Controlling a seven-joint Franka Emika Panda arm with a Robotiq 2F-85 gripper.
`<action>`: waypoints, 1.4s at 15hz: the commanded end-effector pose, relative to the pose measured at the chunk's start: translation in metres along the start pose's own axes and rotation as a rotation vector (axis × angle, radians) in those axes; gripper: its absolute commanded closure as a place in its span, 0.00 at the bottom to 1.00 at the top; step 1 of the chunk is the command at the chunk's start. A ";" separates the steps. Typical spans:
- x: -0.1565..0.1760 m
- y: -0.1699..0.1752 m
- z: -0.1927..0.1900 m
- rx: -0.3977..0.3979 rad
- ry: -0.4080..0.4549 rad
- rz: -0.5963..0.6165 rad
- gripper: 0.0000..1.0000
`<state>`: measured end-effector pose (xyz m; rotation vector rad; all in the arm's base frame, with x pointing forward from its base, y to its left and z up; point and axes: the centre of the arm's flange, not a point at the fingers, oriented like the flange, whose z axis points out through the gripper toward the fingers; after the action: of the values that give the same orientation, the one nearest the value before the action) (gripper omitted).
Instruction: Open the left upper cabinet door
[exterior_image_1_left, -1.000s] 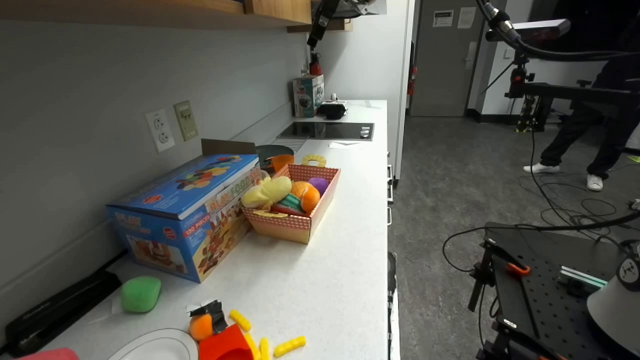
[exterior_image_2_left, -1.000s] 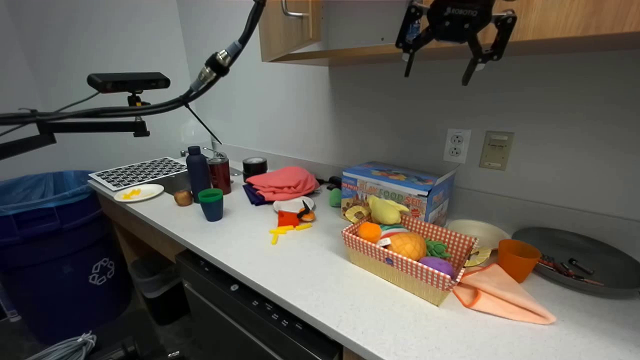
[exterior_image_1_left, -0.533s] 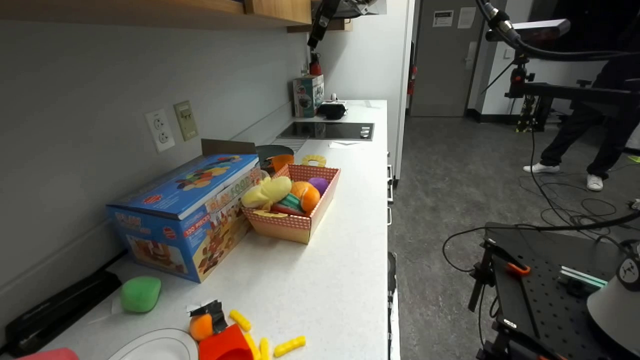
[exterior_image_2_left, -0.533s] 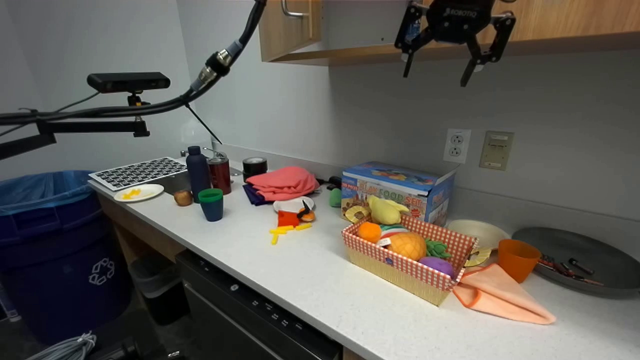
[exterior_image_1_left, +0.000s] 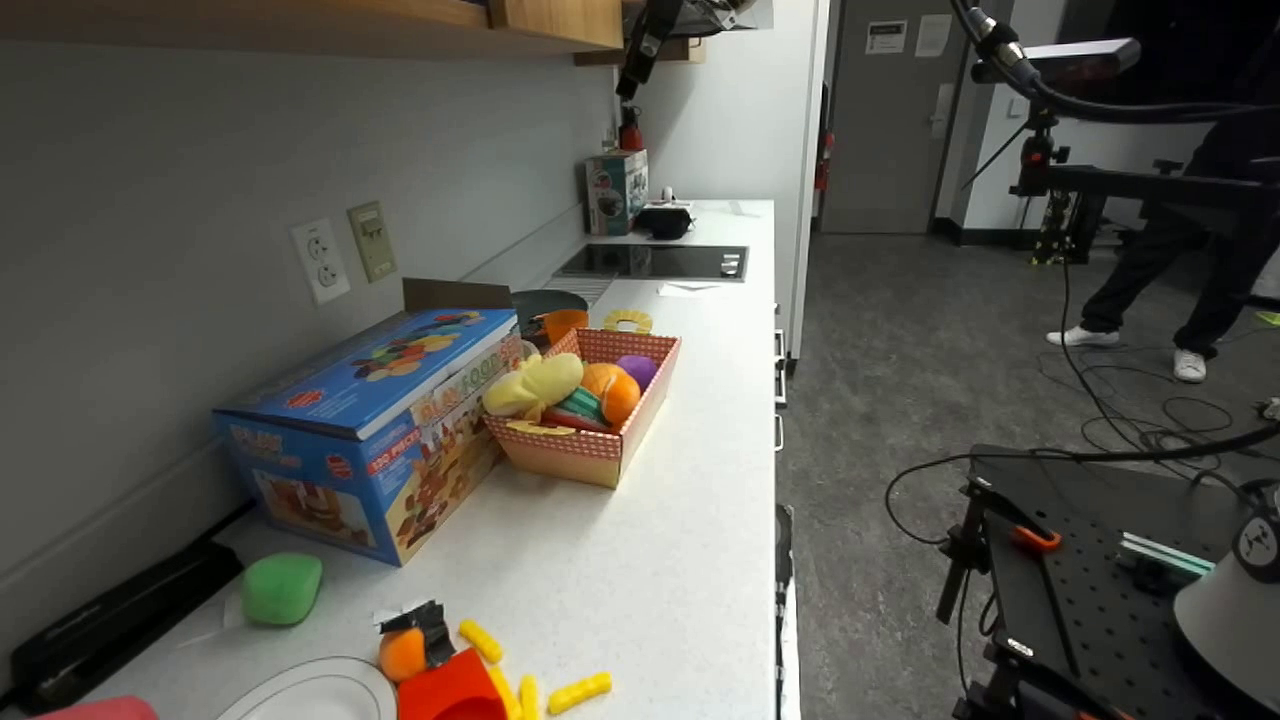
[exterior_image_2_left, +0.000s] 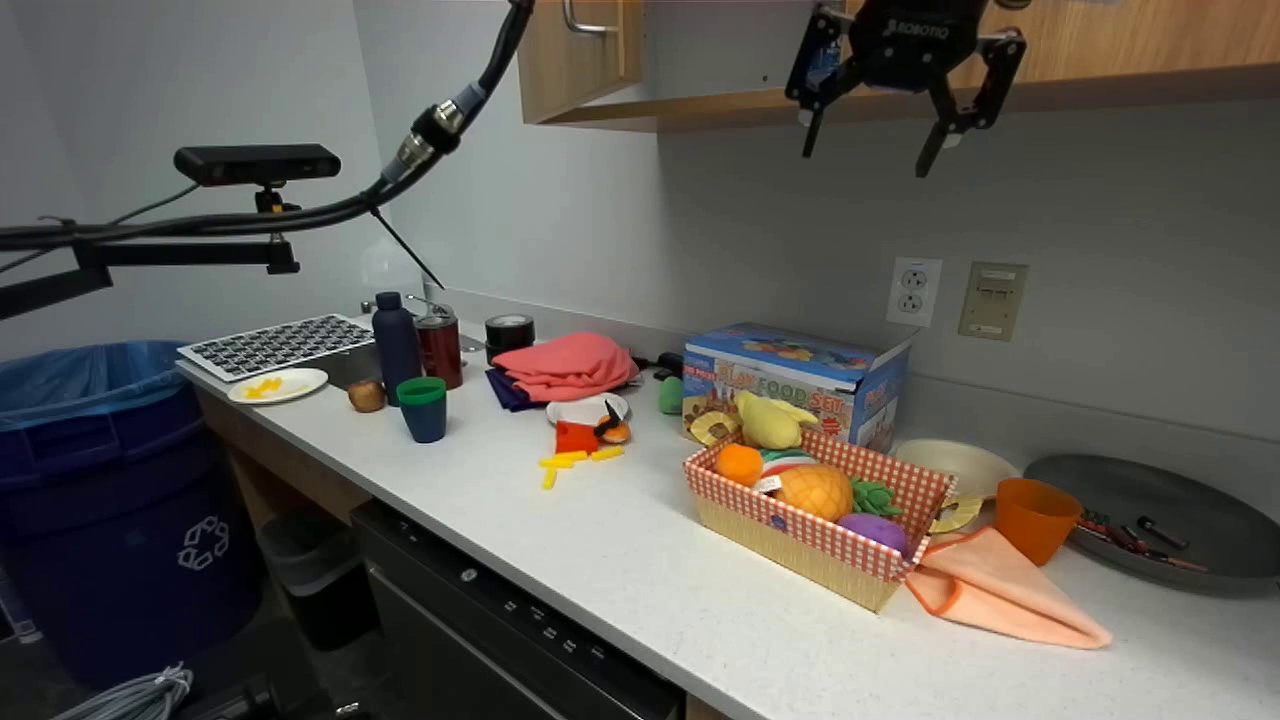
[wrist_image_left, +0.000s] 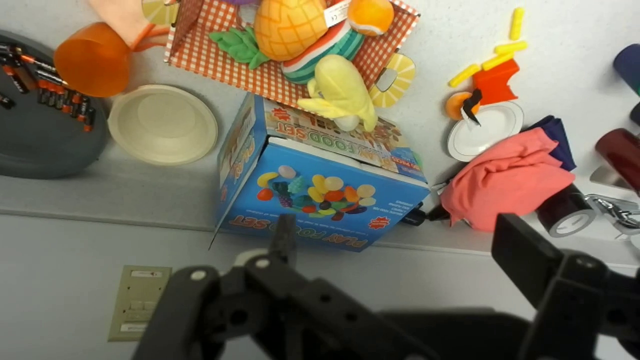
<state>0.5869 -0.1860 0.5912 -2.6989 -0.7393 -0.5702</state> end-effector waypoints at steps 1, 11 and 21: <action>0.002 -0.084 0.004 0.070 -0.040 -0.073 0.00; -0.025 -0.258 0.008 0.265 -0.099 -0.193 0.00; -0.047 -0.362 0.012 0.305 -0.159 -0.335 0.00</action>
<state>0.3877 0.0848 0.6235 -2.3930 -1.1942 -0.3019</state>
